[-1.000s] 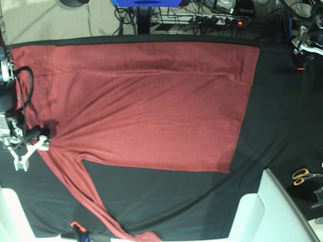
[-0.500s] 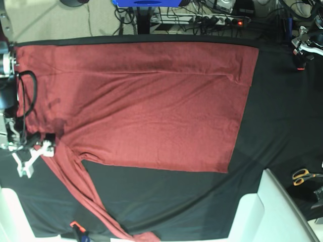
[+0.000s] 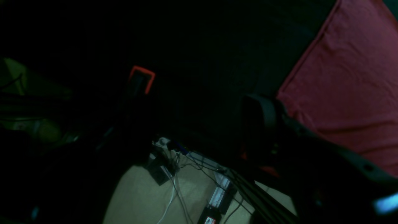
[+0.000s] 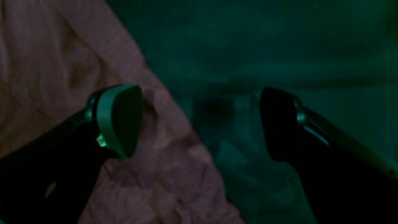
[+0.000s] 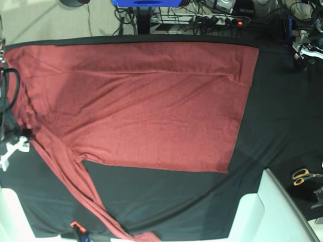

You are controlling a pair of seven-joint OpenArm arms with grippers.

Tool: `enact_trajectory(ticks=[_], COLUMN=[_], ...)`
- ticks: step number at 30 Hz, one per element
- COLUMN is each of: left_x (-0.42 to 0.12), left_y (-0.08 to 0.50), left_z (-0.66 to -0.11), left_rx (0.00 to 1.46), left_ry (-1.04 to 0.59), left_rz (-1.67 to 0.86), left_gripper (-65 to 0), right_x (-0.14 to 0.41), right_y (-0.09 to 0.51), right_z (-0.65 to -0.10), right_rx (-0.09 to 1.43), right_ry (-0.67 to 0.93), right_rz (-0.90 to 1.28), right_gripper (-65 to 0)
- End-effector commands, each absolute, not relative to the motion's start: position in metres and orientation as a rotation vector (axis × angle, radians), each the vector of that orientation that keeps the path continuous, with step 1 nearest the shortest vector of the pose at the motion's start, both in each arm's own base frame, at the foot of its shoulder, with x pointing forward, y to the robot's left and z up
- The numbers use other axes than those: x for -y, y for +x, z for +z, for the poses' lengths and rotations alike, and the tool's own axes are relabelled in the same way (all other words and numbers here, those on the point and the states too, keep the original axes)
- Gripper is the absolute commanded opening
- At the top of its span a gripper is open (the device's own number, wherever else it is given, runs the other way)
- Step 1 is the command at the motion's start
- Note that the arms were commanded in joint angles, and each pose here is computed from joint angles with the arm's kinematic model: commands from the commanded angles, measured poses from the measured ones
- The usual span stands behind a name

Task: Fold the T-shirt properly
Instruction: 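Move the right gripper to the shirt side edge by the sleeve and grasp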

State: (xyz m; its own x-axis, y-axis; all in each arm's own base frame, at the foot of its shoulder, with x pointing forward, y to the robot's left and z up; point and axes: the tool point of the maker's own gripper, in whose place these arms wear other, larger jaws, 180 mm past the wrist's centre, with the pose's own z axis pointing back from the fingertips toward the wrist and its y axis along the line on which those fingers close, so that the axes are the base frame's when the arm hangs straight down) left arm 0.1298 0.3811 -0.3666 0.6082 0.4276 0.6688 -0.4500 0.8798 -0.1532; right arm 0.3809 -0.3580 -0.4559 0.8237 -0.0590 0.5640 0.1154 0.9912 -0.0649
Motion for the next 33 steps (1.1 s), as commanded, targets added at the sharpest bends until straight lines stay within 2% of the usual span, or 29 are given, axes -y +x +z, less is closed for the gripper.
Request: enact_trajectory(ticks=[1, 14, 19, 25, 33], left_x=[-0.387, -0.386, -0.386, -0.386, -0.388], left_y=[0.136, 0.136, 0.135, 0.135, 0.131], left_z=[-0.355, -0.355, -0.355, -0.356, -0.356], left_rx=[0.804, 0.803, 0.802, 0.799, 0.795], left_ry=[0.046, 0.045, 0.046, 0.045, 0.05], left_rz=[0.487, 0.486, 0.485, 0.486, 0.489], left_gripper=[-23.2, -23.2, -23.2, -23.2, -23.2], right_x=[0.368, 0.355, 0.355, 0.354, 0.342], right_y=[0.391, 0.392, 0.401, 0.398, 0.402], right_z=[-0.442, -0.447, -0.441, -0.463, -0.466], right_rx=[0.634, 0.631, 0.684, 0.672, 0.678], right_ry=[-0.112, -0.091, -0.091, -0.055, -0.036], right_rz=[-0.096, -0.091, -0.094, -0.188, -0.184], right_gripper=[-8.9, -9.0, -9.0, -9.0, -9.0])
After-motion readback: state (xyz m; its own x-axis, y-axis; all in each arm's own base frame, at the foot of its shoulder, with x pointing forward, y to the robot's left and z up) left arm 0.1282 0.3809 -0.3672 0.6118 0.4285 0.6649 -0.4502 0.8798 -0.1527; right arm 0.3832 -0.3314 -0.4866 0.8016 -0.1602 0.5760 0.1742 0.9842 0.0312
